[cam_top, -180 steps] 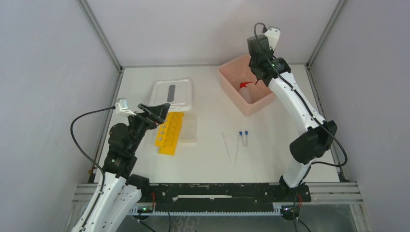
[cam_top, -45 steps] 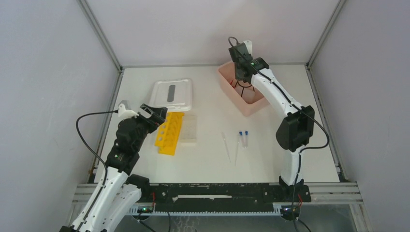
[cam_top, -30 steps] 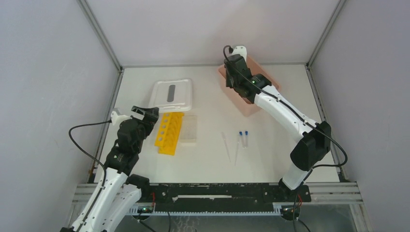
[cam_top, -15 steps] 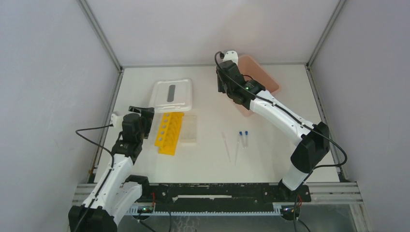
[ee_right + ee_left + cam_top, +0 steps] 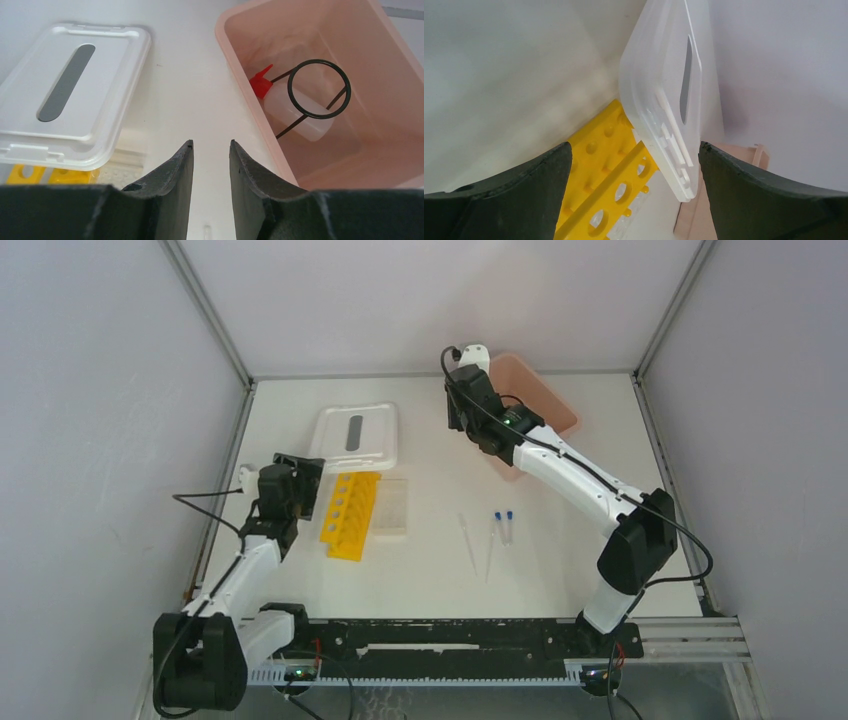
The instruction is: Organize the chemistry lab equipment
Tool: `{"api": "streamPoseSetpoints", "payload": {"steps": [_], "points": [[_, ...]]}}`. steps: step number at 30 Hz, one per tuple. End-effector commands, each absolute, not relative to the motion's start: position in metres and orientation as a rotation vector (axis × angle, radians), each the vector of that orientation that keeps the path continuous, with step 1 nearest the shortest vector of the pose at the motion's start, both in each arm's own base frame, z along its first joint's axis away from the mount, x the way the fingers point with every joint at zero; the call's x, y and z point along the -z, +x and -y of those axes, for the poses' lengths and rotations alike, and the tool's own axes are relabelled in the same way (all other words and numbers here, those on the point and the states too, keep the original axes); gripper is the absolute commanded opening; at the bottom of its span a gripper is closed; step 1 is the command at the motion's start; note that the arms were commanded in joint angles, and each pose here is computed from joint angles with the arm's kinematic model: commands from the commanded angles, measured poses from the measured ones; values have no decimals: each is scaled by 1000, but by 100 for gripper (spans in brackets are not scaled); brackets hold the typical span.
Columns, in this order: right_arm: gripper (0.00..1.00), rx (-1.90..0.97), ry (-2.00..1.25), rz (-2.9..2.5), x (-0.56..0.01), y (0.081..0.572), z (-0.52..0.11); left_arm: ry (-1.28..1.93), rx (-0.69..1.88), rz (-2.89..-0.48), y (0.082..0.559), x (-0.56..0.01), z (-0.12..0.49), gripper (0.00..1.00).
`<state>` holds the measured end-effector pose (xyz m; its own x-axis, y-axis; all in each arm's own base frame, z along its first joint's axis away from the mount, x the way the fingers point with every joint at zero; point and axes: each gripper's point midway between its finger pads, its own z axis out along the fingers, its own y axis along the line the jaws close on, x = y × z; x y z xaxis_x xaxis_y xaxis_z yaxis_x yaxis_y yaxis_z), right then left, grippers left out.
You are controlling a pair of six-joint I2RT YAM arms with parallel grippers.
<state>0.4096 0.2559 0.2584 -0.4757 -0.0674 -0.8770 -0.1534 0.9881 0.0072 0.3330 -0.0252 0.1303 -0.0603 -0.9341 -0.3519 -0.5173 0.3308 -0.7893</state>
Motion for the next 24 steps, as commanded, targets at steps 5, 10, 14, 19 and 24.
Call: {"api": "streamPoseSetpoints", "payload": {"steps": [5, 10, 14, 19, 24], "points": [[40, -127, -150, -2016, -269, 417, -263, -1295, 665, -1641, 360, -144, 24, 100], [40, -125, -158, -2020, -265, 419, -265, -1297, 672, -1625, 373, -144, 21, 100], [40, -123, -163, -2023, -263, 423, -267, -1298, 674, -1639, 384, -141, 21, 100], [40, -120, -167, -2026, -260, 427, -267, -1322, 715, -1605, 396, -138, 22, 100], [40, -118, -176, -2036, -255, 432, -269, -1316, 724, -1578, 408, -143, 21, 100]]}}
